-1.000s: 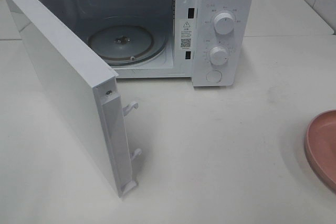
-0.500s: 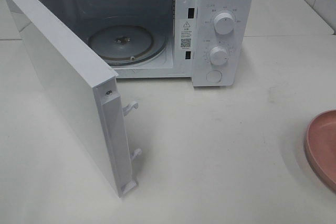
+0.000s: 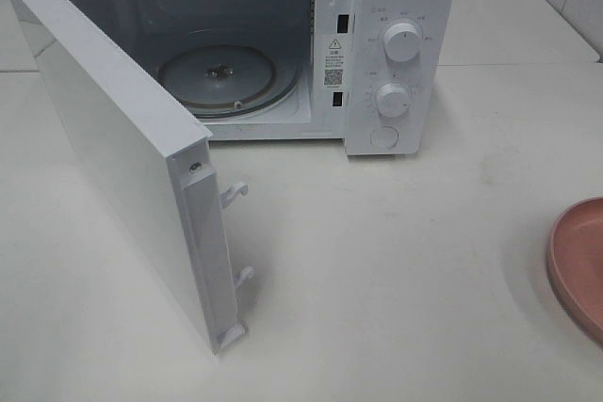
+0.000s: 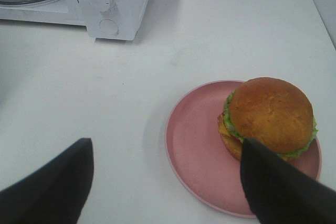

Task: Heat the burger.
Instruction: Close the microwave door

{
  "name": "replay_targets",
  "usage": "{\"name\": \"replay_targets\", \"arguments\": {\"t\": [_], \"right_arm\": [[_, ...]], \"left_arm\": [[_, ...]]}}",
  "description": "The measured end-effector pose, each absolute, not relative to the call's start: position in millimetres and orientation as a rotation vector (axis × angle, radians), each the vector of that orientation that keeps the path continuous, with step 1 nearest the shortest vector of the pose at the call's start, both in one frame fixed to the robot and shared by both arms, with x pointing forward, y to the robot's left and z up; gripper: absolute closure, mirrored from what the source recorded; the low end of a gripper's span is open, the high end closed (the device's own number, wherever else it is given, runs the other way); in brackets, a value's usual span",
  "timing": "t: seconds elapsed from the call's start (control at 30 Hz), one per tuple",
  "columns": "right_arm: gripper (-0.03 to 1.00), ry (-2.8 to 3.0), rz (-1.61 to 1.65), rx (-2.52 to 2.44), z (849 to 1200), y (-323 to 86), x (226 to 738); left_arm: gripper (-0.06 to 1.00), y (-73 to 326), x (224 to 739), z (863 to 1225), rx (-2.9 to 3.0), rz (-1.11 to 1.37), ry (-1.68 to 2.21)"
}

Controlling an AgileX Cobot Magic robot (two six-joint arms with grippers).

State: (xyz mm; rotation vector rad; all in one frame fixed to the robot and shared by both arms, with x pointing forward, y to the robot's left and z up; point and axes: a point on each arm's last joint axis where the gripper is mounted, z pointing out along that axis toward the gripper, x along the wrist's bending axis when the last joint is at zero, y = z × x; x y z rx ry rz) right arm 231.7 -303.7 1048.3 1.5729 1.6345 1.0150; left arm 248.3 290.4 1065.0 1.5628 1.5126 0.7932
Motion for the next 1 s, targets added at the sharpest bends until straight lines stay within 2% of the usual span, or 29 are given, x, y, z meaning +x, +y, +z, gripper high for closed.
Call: {"name": "replay_targets", "arguments": {"t": [0.03, 0.07, 0.1, 0.17, 0.2, 0.23, 0.27, 0.3, 0.33, 0.37, 0.4, 0.43, 0.47, 0.5, 0.53, 1.0], "right_arm": [[0.21, 1.635, 1.015, 1.573, 1048, -304, 232], [0.21, 1.635, 1.015, 1.573, 1048, -304, 232], [0.21, 1.635, 1.015, 1.573, 1048, -304, 232], [0.21, 1.635, 1.015, 1.573, 1048, -304, 232], [0.21, 1.635, 1.015, 1.573, 1048, -304, 232], [0.21, 1.635, 1.015, 1.573, 1048, -304, 232], [0.21, 1.635, 1.015, 1.573, 1048, -304, 232], [0.21, 1.635, 1.015, 1.573, 1048, -304, 232], [0.21, 1.635, 1.015, 1.573, 1048, -304, 232], [0.21, 1.635, 1.015, 1.573, 1048, -304, 232], [0.21, 1.635, 1.015, 1.573, 1048, -304, 232], [0.21, 1.635, 1.015, 1.573, 1048, -304, 232], [0.21, 1.635, 1.015, 1.573, 1048, -304, 232], [0.21, 1.635, 1.015, 1.573, 1048, -304, 232], [0.21, 1.635, 1.015, 1.573, 1048, -304, 232], [0.21, 1.635, 1.015, 1.573, 1048, -304, 232]], "left_arm": [[0.22, 290, 248, 1065, 1.563, 0.793, 1.513], [0.27, 290, 253, 1066, 1.567, 0.784, 1.521], [0.36, 290, 261, 1067, 1.578, 0.765, 1.541], [0.4, 290, 265, 1067, 1.582, 0.759, 1.548], [0.51, 291, 274, 1068, 1.591, 0.746, 1.566], [0.51, 291, 274, 1068, 1.591, 0.746, 1.566], [0.6, 291, 283, 1068, 1.596, 0.736, 1.581], [0.6, 291, 283, 1068, 1.596, 0.736, 1.581], [0.69, 291, 293, 1069, 1.594, 0.733, 1.59], [0.74, 291, 298, 1069, 1.593, 0.73, 1.595], [0.74, 291, 298, 1069, 1.593, 0.73, 1.595], [0.84, 291, 308, 1069, 1.592, 0.727, 1.606], [0.84, 291, 308, 1069, 1.592, 0.727, 1.606], [0.92, 292, 318, 1068, 1.588, 0.733, 1.607], [0.94, 292, 323, 1067, 1.591, 0.74, 1.604], [0.94, 292, 376, 1029, 1.525, 0.787, 1.552]]}}
